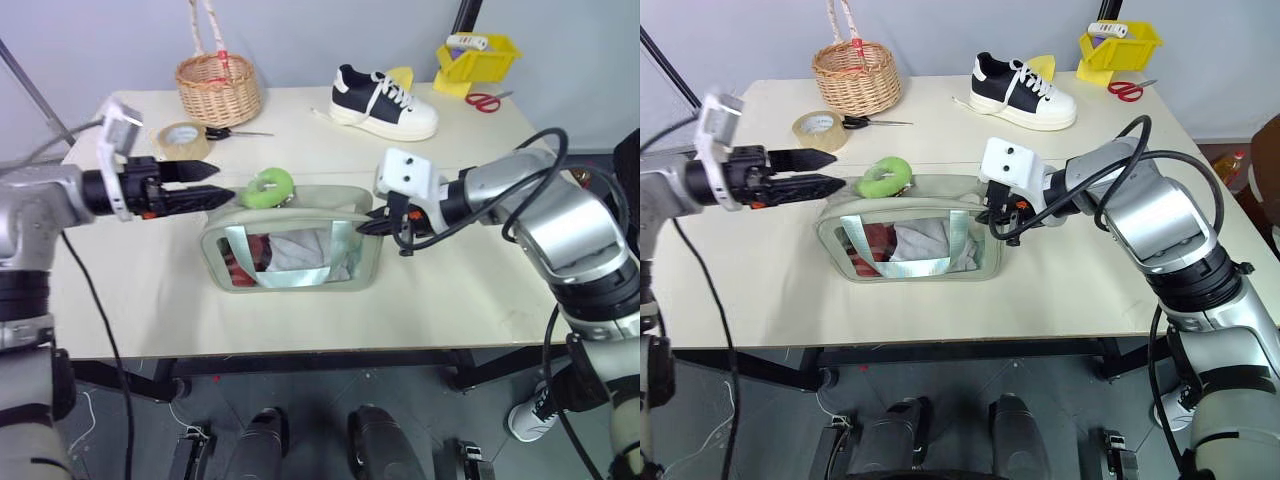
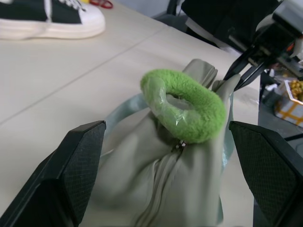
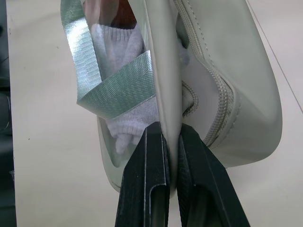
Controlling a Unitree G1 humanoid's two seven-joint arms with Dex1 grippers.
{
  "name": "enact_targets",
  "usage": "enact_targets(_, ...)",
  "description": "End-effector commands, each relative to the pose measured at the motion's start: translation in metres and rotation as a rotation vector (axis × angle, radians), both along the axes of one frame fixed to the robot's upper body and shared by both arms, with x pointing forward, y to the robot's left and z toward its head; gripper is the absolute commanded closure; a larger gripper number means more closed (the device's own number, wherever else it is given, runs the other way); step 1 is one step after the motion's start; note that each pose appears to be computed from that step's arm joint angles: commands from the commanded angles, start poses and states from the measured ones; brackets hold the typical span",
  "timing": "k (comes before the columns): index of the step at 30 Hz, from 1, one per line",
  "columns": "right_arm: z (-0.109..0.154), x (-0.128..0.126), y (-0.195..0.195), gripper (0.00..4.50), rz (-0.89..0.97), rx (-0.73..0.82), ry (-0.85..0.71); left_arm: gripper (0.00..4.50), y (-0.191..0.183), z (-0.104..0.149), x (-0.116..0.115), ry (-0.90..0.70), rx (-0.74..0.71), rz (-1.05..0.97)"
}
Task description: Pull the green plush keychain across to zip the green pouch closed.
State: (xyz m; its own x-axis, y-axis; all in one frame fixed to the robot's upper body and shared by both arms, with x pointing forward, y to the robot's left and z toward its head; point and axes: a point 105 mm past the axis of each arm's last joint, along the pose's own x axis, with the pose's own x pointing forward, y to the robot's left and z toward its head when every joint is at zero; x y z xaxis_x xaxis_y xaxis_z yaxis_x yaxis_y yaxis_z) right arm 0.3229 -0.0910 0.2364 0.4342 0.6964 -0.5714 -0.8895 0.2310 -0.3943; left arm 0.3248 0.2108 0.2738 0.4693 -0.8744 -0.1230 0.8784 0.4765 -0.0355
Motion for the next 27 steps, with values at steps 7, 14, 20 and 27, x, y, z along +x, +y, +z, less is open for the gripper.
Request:
enact_targets(7, 0.008, 0.0, 0.004, 4.5, 0.01, 0.009, -0.034, 0.06, 0.006, -0.027, -0.033, -0.029, 0.089, -0.134)
enact_targets(14, 0.01, -0.001, 0.003, 4.5, 0.009, 0.007, -0.035, 1.51, 0.004, -0.055, -0.023, -0.021, 0.172, -0.109)
enact_targets(20, 0.009, -0.001, 0.002, 4.5, 0.006, 0.007, -0.033, 4.46, 0.0, -0.055, -0.019, -0.032, 0.166, -0.11)
enact_targets(27, 0.011, -0.016, 0.003, 3.31, 0.093, 0.013, -0.04, 4.5, 0.002, -0.061, -0.012, -0.051, 0.209, -0.077)
